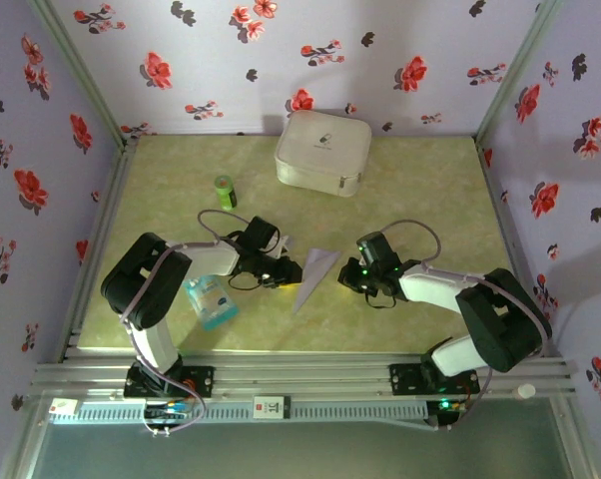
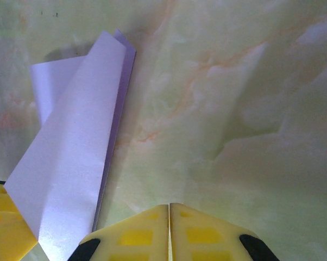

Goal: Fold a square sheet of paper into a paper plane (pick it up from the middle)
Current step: Turn over a paper plane at the center of the table.

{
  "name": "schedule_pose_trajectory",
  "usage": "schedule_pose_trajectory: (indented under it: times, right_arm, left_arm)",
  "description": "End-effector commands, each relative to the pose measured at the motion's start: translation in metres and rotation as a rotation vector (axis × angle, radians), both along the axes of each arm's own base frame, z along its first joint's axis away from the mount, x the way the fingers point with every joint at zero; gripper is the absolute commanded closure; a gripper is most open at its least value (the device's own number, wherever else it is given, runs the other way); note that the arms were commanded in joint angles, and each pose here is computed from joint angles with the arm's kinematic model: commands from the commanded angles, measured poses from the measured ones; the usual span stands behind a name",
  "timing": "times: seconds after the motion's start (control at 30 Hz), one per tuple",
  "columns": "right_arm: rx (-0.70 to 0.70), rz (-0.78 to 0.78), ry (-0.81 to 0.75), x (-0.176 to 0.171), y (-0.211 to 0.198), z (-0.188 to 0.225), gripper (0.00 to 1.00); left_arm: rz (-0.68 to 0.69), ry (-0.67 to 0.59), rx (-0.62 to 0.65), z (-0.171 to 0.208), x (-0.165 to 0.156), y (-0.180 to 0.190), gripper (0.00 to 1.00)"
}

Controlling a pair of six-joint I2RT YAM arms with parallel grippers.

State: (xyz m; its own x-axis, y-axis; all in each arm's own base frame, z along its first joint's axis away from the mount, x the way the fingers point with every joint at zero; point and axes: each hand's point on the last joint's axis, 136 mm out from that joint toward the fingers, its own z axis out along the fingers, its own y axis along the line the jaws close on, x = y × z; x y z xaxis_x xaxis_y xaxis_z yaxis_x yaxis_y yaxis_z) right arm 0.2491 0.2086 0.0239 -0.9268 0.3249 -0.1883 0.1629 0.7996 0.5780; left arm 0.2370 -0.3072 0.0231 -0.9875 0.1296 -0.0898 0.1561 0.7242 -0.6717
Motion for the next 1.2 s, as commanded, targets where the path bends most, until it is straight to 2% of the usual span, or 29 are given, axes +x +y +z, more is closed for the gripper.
schedule_pose_trajectory:
  times: [0.0, 0.3, 0.8, 1.17]
  right_arm:
    - [-0.007, -0.01, 0.015, 0.001, 0.001, 0.0, 0.91]
    - [-0.018, -0.008, 0.029, 0.0, 0.001, -0.004, 0.9]
    - [-0.011, 0.017, 0.042, 0.001, 0.006, -0.007, 0.89]
    - [0.023, 0.023, 0.045, 0.001, 0.012, -0.009, 0.89]
  left_arm:
    - [-0.029, -0.019, 0.024, 0.0, -0.004, 0.004, 0.71]
    - [-0.099, 0.012, -0.03, 0.0, -0.013, -0.016, 0.71]
    - [-0.126, -0.003, -0.031, -0.002, -0.017, -0.029, 0.7]
    - [-0.126, -0.014, -0.082, 0.006, -0.015, -0.04, 0.77]
